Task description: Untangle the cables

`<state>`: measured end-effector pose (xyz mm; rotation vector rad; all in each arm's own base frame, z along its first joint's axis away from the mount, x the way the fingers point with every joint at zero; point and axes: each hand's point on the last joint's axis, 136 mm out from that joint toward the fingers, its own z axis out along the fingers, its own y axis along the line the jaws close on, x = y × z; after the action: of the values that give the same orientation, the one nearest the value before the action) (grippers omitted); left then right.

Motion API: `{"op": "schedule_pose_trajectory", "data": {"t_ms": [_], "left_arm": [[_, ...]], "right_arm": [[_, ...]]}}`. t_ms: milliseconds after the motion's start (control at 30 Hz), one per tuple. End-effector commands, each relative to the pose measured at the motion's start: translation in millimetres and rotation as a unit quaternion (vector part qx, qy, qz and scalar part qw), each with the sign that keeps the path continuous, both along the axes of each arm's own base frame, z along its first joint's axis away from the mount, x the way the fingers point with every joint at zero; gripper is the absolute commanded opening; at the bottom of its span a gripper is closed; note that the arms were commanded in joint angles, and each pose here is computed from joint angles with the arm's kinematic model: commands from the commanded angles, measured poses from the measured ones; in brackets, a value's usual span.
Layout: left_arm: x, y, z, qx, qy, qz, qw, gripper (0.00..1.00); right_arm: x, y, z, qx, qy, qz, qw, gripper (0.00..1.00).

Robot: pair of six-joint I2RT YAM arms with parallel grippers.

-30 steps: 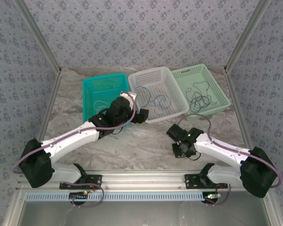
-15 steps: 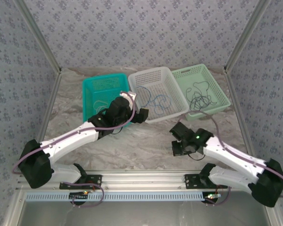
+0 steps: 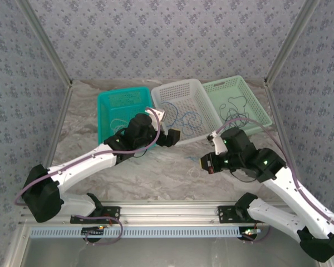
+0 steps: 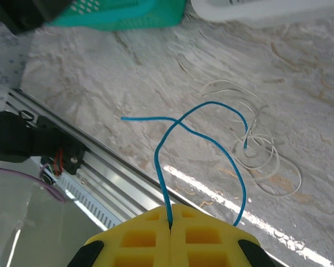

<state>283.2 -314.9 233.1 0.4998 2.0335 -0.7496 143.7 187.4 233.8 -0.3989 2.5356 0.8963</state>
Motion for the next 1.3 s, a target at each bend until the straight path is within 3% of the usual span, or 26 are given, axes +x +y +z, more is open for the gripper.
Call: {"op": "schedule_pose_trajectory", "data": {"t_ms": [0,200,500,800,1267], "left_arm": [[-2,-12,22,-0.04,-0.021,-0.031,0.999,0.99],[-6,-21,15,-0.047,-0.002,-0.048,0.998,0.99],[-13,-36,12,-0.061,0.002,-0.086,0.994,0.99],[-25,-67,-13,-0.043,0.034,-0.148,0.987,0.86],[-40,-101,-5,-0.095,0.032,-0.208,0.973,0.89]], "right_arm": [[3,0,24,0.029,-0.02,0.012,0.999,0.0],[31,-13,30,0.037,-0.036,-0.035,0.998,0.0],[37,0,55,0.109,-0.059,-0.003,0.992,0.0],[50,-3,62,0.15,-0.058,-0.026,0.987,0.0],[55,-4,67,0.185,-0.053,-0.037,0.981,0.0]]}}
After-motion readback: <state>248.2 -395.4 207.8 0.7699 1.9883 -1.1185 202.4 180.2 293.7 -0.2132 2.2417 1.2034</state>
